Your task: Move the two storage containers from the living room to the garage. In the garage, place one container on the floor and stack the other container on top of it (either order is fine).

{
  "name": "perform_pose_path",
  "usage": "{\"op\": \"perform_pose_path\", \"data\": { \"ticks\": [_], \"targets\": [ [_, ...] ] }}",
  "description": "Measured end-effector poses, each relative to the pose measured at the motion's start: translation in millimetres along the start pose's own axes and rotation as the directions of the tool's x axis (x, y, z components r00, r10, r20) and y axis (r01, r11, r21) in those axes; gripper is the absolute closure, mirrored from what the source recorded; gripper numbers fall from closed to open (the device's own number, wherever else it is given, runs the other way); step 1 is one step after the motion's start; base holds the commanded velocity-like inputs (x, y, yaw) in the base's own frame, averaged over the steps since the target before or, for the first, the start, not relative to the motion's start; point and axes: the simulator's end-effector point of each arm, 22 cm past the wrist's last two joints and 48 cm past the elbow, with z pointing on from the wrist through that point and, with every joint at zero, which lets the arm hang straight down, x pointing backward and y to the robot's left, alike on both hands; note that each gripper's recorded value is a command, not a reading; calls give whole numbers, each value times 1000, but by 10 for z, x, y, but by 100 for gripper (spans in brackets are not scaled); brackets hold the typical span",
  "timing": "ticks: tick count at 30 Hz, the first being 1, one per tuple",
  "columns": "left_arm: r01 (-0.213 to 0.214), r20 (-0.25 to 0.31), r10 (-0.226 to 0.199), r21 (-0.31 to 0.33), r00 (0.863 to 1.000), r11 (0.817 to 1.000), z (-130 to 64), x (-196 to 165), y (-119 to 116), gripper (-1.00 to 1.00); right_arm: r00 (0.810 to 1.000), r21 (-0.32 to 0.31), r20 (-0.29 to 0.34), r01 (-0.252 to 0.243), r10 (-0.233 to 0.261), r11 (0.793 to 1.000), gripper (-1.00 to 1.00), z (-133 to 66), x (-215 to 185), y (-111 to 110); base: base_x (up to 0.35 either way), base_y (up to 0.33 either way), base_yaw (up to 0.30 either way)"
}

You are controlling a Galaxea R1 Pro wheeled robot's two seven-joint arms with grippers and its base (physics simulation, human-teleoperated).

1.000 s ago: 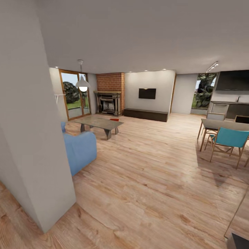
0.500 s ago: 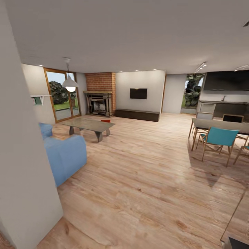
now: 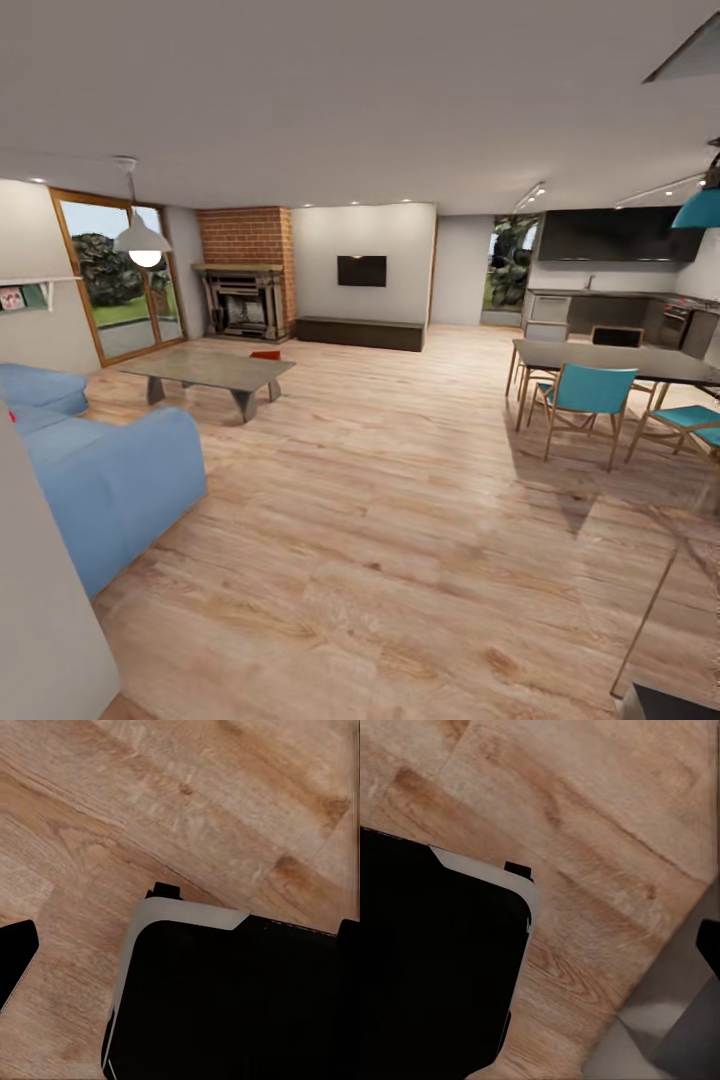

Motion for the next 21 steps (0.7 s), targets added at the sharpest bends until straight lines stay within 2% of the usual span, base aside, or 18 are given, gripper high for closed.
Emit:
{"op": "perform_pose_path", "data": {
  "ticks": [5,21],
  "targets": [
    [0,0,0,0,1000,1000,0,1,2,-100,1000,0,0,1,-1,1000,-100,0,-1,0,323,0,-106],
    [-1,-3,1,1,1000,1000,0,9,-10,-100,1000,1,1,2,-2,1000,-100,0,-1,-11,323,0,-2]
  ]
}}
